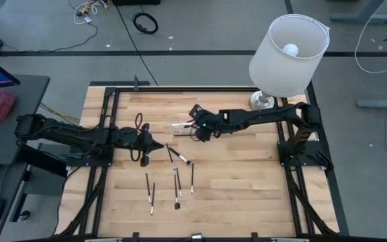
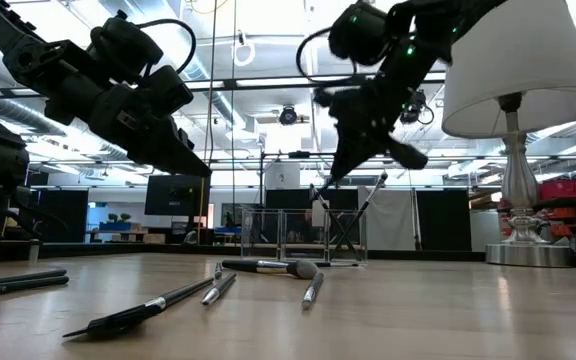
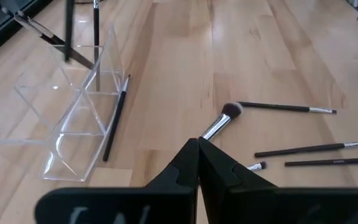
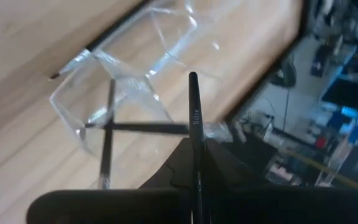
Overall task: Put items in baskets/containers
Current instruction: Put the black highlighter brush into the transparent organizer, then put the black eyeshadow brush into the transparent organizer
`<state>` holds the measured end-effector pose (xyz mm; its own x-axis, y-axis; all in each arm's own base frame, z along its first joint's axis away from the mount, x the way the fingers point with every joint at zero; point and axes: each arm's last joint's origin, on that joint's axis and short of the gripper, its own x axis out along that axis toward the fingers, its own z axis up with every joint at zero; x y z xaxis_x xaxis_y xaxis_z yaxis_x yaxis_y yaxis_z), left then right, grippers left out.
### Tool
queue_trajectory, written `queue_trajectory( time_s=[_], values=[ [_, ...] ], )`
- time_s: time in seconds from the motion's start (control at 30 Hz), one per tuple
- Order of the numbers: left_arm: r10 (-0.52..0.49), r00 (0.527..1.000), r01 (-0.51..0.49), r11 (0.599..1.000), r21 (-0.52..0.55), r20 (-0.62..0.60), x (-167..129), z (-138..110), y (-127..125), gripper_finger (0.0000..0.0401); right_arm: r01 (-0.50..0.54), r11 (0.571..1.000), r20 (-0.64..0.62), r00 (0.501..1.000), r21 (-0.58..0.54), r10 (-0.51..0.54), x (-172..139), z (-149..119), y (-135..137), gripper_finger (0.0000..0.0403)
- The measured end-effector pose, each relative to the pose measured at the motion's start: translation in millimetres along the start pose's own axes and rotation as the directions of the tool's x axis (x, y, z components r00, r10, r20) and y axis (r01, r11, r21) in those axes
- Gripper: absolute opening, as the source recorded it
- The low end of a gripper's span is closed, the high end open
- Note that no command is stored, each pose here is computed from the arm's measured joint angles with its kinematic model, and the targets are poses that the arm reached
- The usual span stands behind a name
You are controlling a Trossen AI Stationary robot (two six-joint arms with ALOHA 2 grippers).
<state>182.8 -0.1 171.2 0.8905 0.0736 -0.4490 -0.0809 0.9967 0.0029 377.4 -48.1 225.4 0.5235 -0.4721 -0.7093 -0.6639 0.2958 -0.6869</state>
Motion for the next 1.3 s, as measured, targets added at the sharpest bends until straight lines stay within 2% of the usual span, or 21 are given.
queue_trajectory(
  time_s=[0.3,0.47,0.63,1.13,1.23,1.3],
  values=[
    [0.07,0.998,-0.07,0.998,0.0,0.005,-0.1,0.3,2.0,0.0012,0.005,0.993,0.007,1.0,-0.114,-0.004,17.6,8.0,4.1,0.0018],
    [0.096,0.995,-0.096,0.995,0.0,0.005,-0.1,0.3,2.8,0.0012,0.002,0.988,0.095,0.995,-0.155,0.013,17.5,10.6,4.1,0.0027],
    [0.101,0.995,-0.101,0.995,0.0,0.006,-0.2,0.3,2.9,0.0012,0.012,0.977,0.113,0.993,-0.212,0.013,18.3,11.2,3.9,0.0037],
    [0.174,0.985,-0.174,0.985,0.002,0.009,-0.4,0.4,5.0,0.0012,0.004,0.985,0.088,0.996,-0.173,0.011,24.9,-2.4,0.4,0.0093],
    [0.181,0.983,-0.181,0.983,0.002,0.009,-0.5,0.4,5.2,0.0012,0.025,0.994,0.094,0.995,-0.104,-0.016,24.8,-1.8,-2.2,0.0103],
    [0.181,0.983,-0.182,0.983,0.002,0.009,-0.5,0.4,5.2,0.0012,0.06,0.998,0.107,0.992,-0.003,-0.06,22.7,3.5,-5.5,0.0107]
  ],
)
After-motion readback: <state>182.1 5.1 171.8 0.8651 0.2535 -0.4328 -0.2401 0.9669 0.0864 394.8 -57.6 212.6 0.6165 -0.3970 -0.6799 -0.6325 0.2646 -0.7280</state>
